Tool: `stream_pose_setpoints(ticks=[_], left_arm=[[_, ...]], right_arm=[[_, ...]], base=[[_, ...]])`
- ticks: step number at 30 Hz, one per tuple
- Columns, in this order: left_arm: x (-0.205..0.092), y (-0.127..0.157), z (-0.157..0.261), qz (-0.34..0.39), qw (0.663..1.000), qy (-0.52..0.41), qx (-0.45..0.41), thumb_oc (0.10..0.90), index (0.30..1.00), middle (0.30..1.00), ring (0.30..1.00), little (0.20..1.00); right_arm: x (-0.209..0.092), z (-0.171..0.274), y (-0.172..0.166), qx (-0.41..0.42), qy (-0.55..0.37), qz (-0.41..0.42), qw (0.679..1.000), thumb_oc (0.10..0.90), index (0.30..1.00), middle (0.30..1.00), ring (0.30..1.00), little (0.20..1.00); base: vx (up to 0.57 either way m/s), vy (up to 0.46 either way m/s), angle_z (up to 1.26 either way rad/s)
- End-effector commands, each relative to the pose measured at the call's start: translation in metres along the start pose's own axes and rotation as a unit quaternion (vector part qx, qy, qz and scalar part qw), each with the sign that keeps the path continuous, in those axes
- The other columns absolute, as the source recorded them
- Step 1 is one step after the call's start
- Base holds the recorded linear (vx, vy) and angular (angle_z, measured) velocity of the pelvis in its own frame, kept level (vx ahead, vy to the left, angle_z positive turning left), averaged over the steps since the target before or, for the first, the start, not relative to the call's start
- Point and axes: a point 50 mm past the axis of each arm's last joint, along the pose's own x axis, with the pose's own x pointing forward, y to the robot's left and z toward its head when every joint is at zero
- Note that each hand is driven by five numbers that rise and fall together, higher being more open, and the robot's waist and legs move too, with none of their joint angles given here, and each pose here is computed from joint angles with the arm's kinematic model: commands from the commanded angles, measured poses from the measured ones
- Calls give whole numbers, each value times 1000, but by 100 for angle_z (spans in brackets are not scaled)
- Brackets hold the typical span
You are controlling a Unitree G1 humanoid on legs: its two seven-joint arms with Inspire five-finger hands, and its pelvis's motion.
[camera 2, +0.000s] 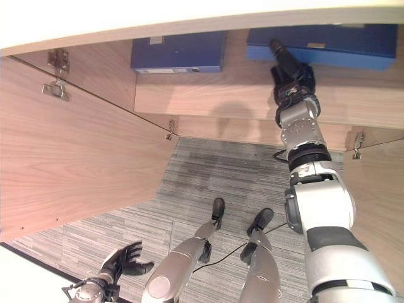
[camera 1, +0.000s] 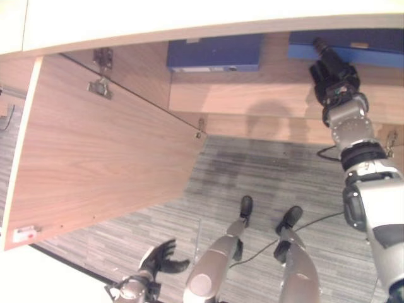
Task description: Put the empty folder in the office cabinet
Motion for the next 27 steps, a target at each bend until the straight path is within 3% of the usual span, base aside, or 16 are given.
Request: stream_pose_setpoints(ticks=[1, 10, 16, 17, 18, 19, 20, 23, 24, 25, 27], left_arm=[[-19, 42, -45, 58, 995, 78, 39, 800, 900, 900, 900, 900], [-17, 17, -29, 20, 999, 25, 18, 800, 900, 900, 900, 900], [-22, 12, -18, -21, 1000, -8, 15, 800, 900, 900, 900, 900], [-24, 12, -12, -38, 999, -23, 26, 800, 900, 900, 900, 900], [-24, 12, -11, -39, 999, -23, 26, 800, 900, 900, 900, 900], [-27, 12, -3, -56, 997, -41, 39, 800, 900, 900, 900, 900], [-27, 12, -3, -56, 997, -41, 38, 800, 900, 900, 900, 900], [-37, 17, 11, -74, 992, -72, 66, 800, 900, 900, 900, 900], [-43, 23, 17, -75, 991, -84, 74, 800, 900, 900, 900, 900], [-44, 23, 17, -75, 991, -84, 73, 800, 900, 900, 900, 900], [-41, 25, 4, -58, 994, -51, 77, 800, 900, 900, 900, 900]], right_arm=[[-14, 0, 45, -41, -34, 195, 979, 800, 900, 900, 900, 900], [-24, -26, 41, 5, -23, 217, 976, 800, 900, 900, 900, 900], [-13, -32, -1, -195, 51, 132, 971, 800, 900, 900, 900, 900], [-10, -29, -34, -297, 102, 67, 947, 800, 900, 900, 900, 900], [-9, -28, -33, -298, 102, 68, 947, 800, 900, 900, 900, 900], [-10, -20, -56, -390, 143, 22, 909, 800, 900, 900, 900, 900], [-9, -19, -56, -391, 143, 23, 909, 800, 900, 900, 900, 900], [-13, 1, -82, -495, 185, -39, 848, 800, 900, 900, 900, 900], [-16, 21, -93, -548, 189, -77, 811, 800, 900, 900, 900, 900], [-16, 22, -93, -549, 189, -76, 811, 800, 900, 900, 900, 900], [-14, 44, -84, -611, 161, -108, 768, 800, 900, 900, 900, 900]], base=[[-13, -52, 3], [-3, -3, 0], [-1, 0, -1], [0, 0, 0], [0, 0, 0], [0, 0, 0], [0, 0, 0], [1, 5, 1], [0, 0, 0], [0, 0, 0], [0, 0, 0]])
